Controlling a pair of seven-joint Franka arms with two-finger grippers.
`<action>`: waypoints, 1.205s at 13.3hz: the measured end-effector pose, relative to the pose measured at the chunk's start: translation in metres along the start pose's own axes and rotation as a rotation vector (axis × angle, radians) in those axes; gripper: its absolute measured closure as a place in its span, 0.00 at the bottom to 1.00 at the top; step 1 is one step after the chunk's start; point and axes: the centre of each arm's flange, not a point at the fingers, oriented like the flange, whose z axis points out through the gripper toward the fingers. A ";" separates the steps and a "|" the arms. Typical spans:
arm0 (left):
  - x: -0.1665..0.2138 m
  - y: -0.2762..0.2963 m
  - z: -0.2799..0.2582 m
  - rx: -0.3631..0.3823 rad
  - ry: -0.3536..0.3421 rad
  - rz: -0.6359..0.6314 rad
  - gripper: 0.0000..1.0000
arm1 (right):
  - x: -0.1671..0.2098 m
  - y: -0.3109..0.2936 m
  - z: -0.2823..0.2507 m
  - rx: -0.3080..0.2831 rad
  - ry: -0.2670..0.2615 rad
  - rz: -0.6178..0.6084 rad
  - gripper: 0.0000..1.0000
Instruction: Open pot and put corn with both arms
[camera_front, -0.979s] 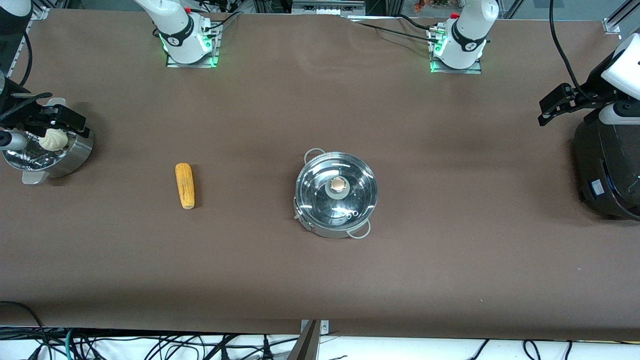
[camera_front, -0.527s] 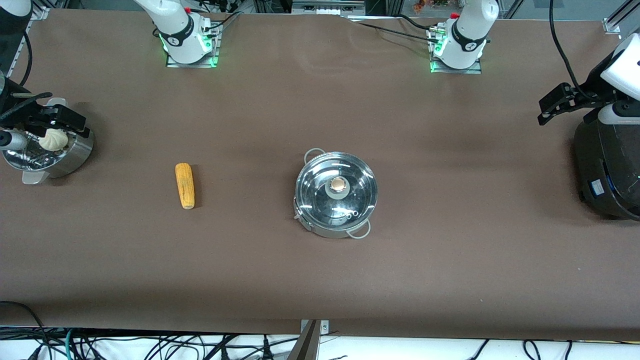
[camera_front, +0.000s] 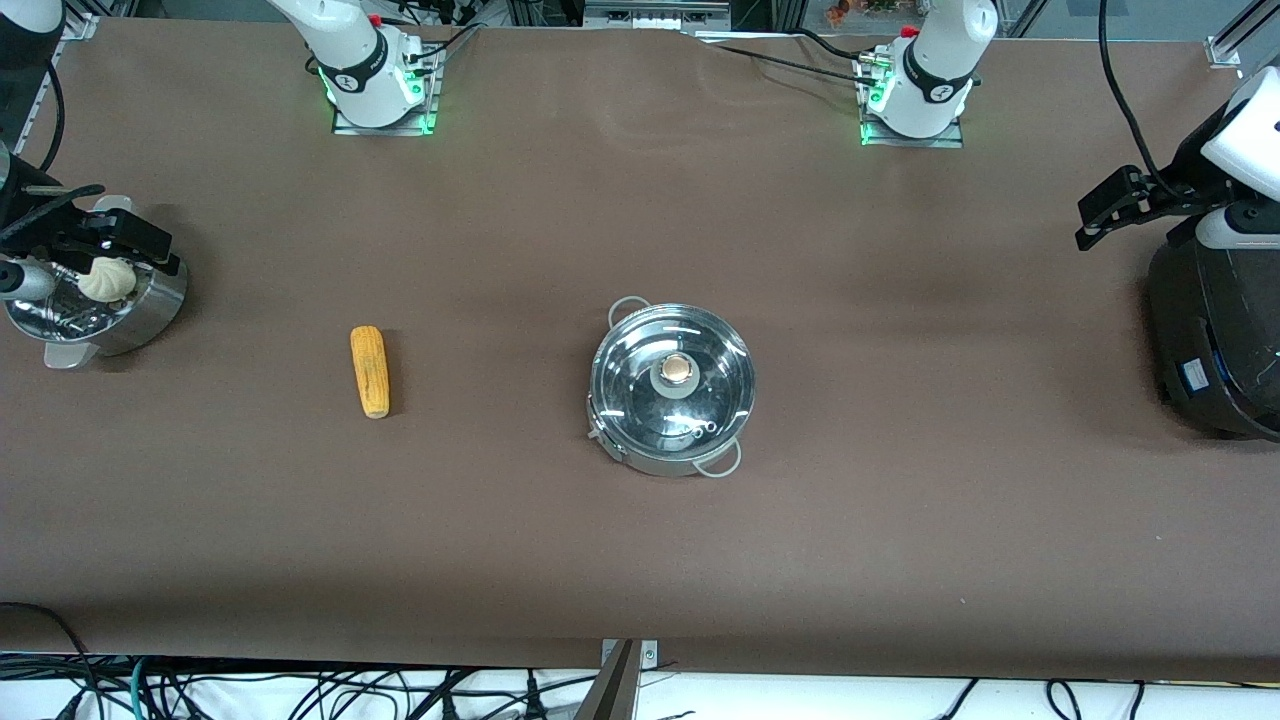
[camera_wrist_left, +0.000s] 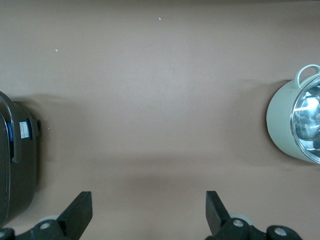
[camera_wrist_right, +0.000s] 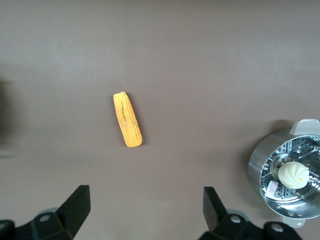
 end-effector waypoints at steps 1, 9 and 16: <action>0.000 -0.001 0.000 0.000 0.000 -0.001 0.00 | 0.000 0.000 0.000 0.000 0.000 0.000 0.00; 0.000 -0.004 0.001 0.000 -0.003 -0.007 0.00 | 0.000 0.000 0.000 0.000 0.000 0.000 0.00; 0.011 -0.003 0.030 0.000 -0.069 -0.004 0.00 | 0.000 -0.001 0.000 0.000 0.000 -0.001 0.00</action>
